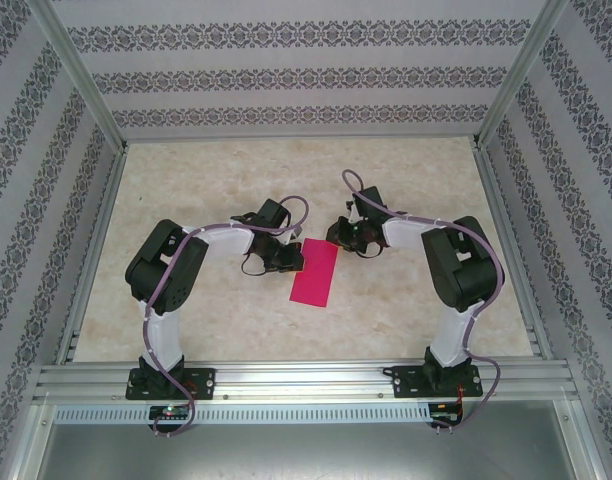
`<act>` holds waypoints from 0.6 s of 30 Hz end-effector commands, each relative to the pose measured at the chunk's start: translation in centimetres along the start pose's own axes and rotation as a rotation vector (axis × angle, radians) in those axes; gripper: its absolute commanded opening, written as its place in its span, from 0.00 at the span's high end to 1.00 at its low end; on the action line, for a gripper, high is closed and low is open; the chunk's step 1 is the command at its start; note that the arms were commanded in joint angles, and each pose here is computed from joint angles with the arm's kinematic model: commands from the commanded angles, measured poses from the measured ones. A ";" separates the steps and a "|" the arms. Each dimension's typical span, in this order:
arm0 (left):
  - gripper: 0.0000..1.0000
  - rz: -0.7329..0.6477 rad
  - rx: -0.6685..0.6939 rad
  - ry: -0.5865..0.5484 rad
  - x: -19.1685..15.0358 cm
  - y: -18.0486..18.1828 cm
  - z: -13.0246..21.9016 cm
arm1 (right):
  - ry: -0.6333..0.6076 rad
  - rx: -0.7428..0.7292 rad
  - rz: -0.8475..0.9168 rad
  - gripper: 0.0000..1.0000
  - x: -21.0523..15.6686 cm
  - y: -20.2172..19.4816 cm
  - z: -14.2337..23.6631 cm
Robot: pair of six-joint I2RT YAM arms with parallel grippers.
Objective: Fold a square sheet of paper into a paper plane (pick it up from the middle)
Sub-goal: Fold the square sheet of paper in half at the center of the table.
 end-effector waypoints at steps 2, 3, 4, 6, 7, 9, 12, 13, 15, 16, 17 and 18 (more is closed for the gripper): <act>1.00 0.052 0.157 0.141 -4.1 3.8 -2.3 | 0.009 0.045 -0.006 0.80 0.8 0.2 -0.4; 1.00 0.052 0.157 0.143 -4.1 3.8 -2.3 | 0.019 0.040 -0.017 0.80 0.6 -0.2 -0.9; 1.00 0.053 0.159 0.144 -4.1 3.9 -2.3 | 0.028 0.031 -0.032 0.80 0.5 -0.8 -1.5; 1.00 0.054 0.159 0.145 -4.2 3.9 -2.3 | 0.040 0.010 -0.067 0.81 0.1 -2.1 -2.4; 1.00 0.052 0.158 0.143 -4.1 3.8 -2.3 | 0.043 0.000 -0.074 0.81 -0.1 -2.4 -2.5; 1.00 0.052 0.161 0.142 -4.2 3.8 -2.2 | 0.029 -0.025 -0.073 0.81 -0.3 -2.9 -2.5; 1.00 0.052 0.159 0.144 -4.2 3.9 -2.2 | 0.010 -0.049 -0.055 0.81 -0.1 -2.7 -1.6; 1.00 0.052 0.160 0.145 -4.3 3.9 -2.2 | 0.003 -0.051 -0.043 0.81 0.1 -2.3 -1.2; 1.00 0.050 0.163 0.144 -4.3 3.8 -2.1 | -0.021 -0.040 -0.013 0.81 0.5 -1.1 0.2; 1.00 0.048 0.161 0.144 -4.2 3.8 -2.1 | -0.034 -0.027 0.002 0.80 0.6 -0.4 0.8; 1.00 0.050 0.162 0.144 -4.3 3.8 -2.1 | -0.048 -0.005 0.019 0.80 0.7 0.4 1.6; 1.00 0.050 0.162 0.142 -4.2 3.8 -2.1 | -0.054 0.015 0.029 0.80 0.7 1.1 2.2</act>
Point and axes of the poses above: each hand's point on the last joint's axis, 136 mm out from that joint toward the fingers, its own z axis back along the fingers, its own y axis along the line the jaws close on, x = y × z, the point moved 3 cm from there along z, back along the fingers, and after that the axes turned 13 degrees about -z, right-handed, at the moved point
